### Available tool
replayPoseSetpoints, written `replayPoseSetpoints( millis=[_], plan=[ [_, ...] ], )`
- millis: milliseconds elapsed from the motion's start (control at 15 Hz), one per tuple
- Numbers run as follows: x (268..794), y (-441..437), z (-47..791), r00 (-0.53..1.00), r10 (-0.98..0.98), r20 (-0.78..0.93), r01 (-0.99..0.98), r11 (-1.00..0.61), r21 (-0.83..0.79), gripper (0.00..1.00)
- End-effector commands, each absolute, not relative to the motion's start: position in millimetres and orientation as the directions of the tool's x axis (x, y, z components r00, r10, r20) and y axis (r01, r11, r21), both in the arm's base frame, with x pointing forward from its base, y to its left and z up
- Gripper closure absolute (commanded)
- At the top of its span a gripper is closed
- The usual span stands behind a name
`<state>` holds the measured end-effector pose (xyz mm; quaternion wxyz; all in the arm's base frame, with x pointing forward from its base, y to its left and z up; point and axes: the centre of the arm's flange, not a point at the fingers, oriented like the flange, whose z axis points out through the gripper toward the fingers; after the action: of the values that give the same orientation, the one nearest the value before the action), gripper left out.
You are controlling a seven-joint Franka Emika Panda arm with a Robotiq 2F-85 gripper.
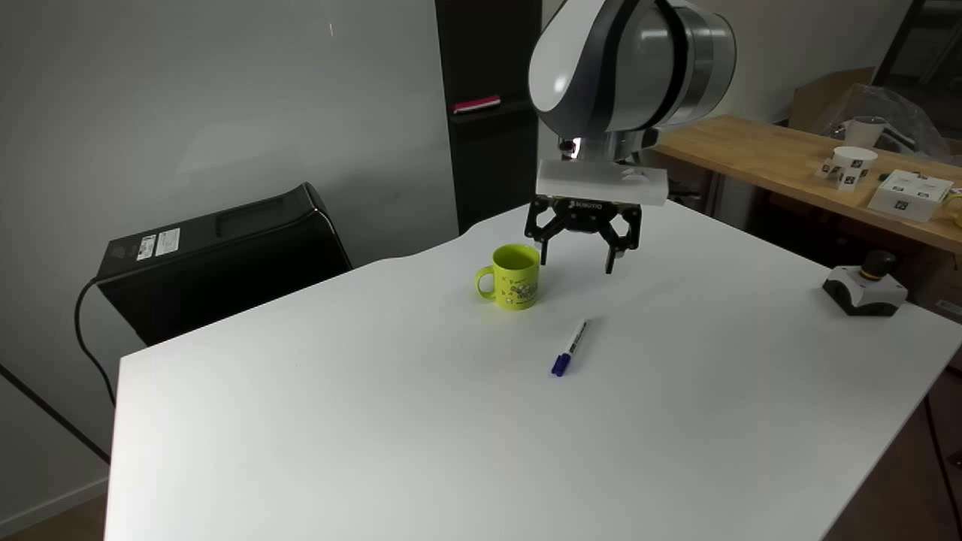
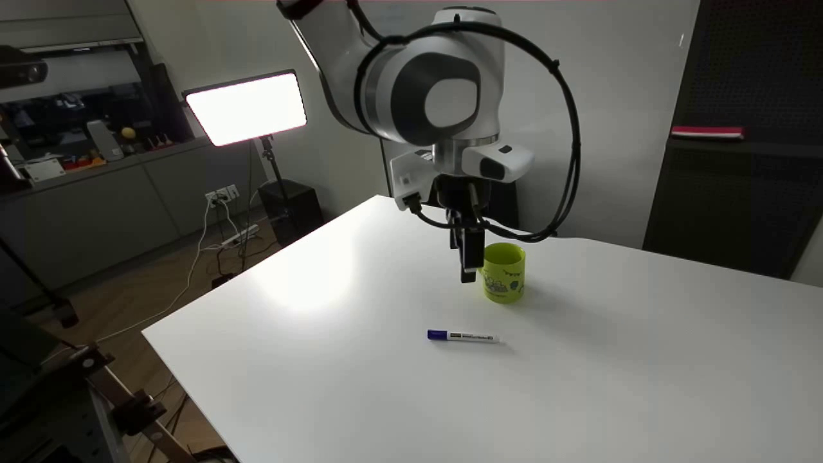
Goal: Put the marker in the cup
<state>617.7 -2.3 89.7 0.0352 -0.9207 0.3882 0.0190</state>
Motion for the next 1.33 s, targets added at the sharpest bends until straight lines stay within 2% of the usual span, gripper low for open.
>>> replayPoseSetpoints(
  millis=[0,733,1267],
  plan=[
    [641.2,10.1,53.9,0.657,-0.752,-0.044,-0.753,-0.657,-0.016,0.0],
    [648.0,-2.7,-29.8,0.582,-0.813,-0.018,-0.811,-0.582,0.054,0.0],
    [650.5,-1.6,-50.7,0.516,-0.856,0.002,-0.855,-0.516,0.053,0.0]
  ],
)
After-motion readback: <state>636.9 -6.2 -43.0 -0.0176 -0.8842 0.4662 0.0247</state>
